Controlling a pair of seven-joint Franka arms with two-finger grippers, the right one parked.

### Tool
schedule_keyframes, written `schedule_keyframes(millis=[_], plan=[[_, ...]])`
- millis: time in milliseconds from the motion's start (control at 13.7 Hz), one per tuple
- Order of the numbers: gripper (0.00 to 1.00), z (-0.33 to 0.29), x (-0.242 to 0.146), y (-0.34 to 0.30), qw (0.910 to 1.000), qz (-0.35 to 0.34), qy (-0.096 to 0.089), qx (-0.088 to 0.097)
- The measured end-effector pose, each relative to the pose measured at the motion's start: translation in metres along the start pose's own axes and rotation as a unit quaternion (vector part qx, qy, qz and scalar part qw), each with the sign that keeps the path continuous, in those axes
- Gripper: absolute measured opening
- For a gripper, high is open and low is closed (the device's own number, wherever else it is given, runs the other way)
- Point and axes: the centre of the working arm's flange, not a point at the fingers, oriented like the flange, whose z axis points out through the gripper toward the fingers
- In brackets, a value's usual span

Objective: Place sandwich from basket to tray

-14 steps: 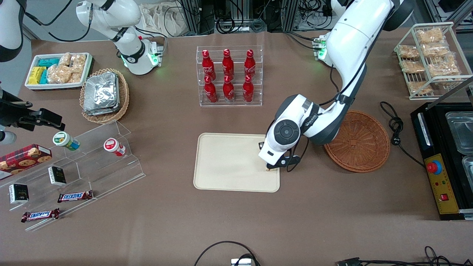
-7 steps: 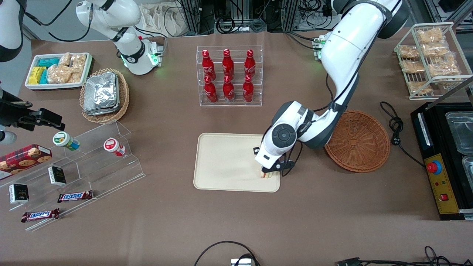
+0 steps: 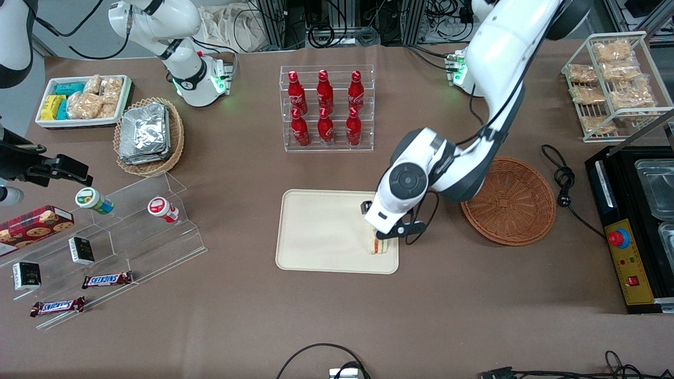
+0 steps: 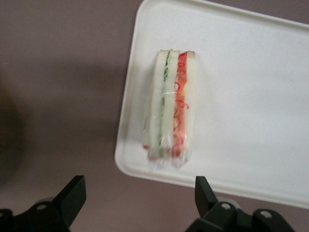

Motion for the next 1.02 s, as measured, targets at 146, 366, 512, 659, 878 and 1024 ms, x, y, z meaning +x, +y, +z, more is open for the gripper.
schedule_keyframes(millis=[146,366,512,659,878,1024], plan=[[1.00,-0.044,-0.022,-0.033,0.9990,0.040,0.017,0.013],[1.00,-0.092,-0.042,-0.115,0.9949,0.089,0.027,0.038],[1.00,-0.131,-0.046,-0.173,0.9929,0.108,0.021,0.044],[1.00,-0.168,-0.042,-0.227,0.9932,0.108,0.009,0.043],[0.97,-0.202,-0.025,-0.287,0.9962,0.081,0.007,0.032],[1.00,-0.207,-0.007,-0.313,0.9952,0.095,0.003,0.023]])
